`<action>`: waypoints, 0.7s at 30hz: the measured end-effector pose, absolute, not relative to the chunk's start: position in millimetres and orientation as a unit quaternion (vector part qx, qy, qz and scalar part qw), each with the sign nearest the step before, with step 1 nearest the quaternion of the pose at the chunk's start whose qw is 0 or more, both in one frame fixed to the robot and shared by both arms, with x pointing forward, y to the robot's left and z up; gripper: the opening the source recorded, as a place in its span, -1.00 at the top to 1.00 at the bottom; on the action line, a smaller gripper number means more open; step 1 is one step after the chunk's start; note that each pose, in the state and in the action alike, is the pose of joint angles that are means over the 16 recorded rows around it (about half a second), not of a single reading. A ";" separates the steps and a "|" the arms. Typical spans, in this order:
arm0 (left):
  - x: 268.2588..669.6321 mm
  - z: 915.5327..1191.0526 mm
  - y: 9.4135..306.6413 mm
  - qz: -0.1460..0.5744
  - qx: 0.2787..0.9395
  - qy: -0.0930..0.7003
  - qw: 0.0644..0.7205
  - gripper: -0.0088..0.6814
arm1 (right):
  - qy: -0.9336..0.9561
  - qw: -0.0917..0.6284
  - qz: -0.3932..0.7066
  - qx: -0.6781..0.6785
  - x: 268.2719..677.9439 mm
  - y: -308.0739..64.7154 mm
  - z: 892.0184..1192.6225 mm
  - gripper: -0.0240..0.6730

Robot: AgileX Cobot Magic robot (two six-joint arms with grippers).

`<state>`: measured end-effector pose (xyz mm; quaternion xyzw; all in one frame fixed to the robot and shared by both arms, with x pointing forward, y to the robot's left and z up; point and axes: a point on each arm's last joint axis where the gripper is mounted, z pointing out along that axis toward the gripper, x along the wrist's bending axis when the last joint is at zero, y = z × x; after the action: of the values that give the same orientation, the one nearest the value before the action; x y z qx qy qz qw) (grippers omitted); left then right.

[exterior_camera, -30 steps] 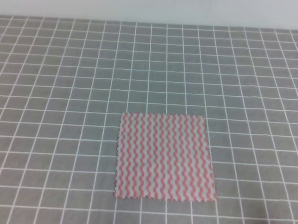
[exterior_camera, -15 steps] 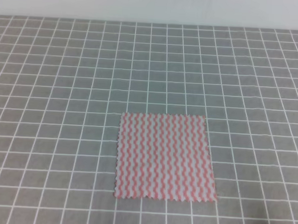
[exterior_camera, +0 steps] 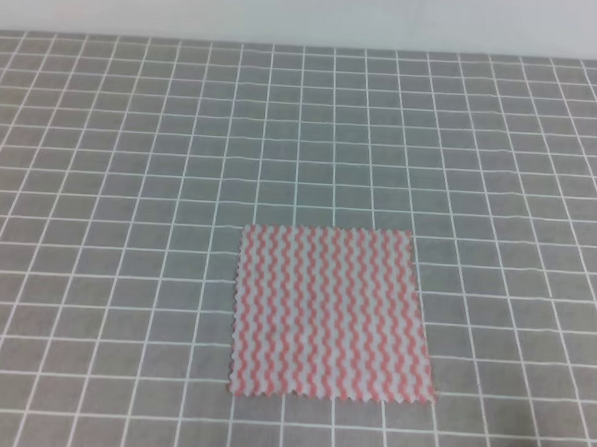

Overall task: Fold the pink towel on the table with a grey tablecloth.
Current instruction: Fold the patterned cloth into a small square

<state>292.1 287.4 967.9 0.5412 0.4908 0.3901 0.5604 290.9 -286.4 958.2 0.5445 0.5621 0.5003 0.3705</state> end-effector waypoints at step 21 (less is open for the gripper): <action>292.2 976.8 288.1 0.301 0.414 0.551 0.659 0.98 | 0.346 0.327 0.658 0.583 293.9 -294.4 987.1 0.98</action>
<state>292.2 288.1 976.8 0.4141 0.5512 0.3011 0.6588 293.9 -294.4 987.1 0.5834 0.3464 0.6581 0.3266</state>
